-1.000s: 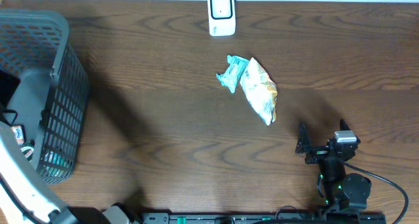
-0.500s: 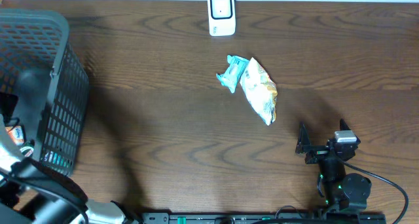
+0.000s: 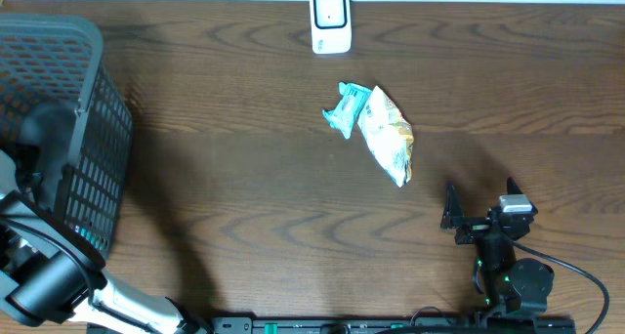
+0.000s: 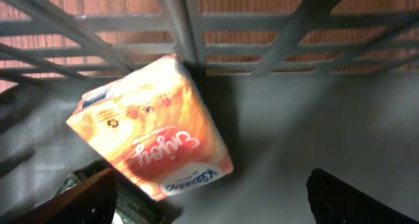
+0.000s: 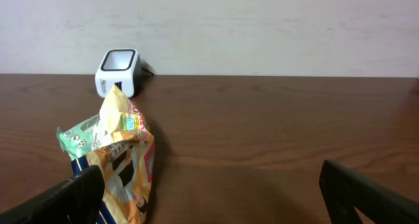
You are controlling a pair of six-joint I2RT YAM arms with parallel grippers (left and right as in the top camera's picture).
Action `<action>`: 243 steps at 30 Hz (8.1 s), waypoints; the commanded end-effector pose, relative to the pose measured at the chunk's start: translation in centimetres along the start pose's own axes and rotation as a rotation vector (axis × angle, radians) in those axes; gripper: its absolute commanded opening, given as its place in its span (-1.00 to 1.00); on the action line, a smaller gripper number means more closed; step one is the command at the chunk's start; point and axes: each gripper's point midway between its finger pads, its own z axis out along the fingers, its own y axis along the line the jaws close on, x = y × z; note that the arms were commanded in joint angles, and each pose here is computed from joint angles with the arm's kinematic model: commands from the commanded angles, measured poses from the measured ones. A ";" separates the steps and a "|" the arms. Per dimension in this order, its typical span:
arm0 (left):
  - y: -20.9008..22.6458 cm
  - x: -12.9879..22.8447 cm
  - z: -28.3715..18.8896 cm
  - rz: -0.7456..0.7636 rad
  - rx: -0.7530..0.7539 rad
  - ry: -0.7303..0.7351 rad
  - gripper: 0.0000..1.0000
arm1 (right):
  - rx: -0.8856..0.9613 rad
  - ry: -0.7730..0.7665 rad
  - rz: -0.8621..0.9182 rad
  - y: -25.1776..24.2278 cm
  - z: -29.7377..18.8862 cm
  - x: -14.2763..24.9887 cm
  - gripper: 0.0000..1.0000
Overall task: Scan the item barcode
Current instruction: 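Reach into the basket and grasp the orange tissue box, then hold the orange box at the scanner, then place it on the table, then reach into the basket and grasp the small green Kleenex pack, then scan the green Kleenex pack and set it left of the orange box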
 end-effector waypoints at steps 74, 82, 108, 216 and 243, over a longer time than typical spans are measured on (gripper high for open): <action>-21.9 36.3 -34.8 1.100 1.150 -0.046 -0.85 | -0.003 -0.001 -0.007 0.1 0.0 0.0 0.99; -23.5 44.9 -27.5 1.235 1.047 0.061 -0.85 | -0.003 -0.001 -0.007 0.1 0.0 0.0 0.99; -25.0 32.8 -36.3 1.009 1.244 -0.178 0.22 | -0.003 -0.001 -0.007 0.1 0.0 0.0 0.98; -8.7 0.7 -40.3 0.391 1.126 -0.224 -0.86 | -0.003 -0.001 -0.007 0.1 0.0 0.0 0.99; -24.9 36.1 -29.0 1.293 0.881 0.047 -0.86 | -0.003 -0.001 -0.007 0.1 0.0 0.0 0.99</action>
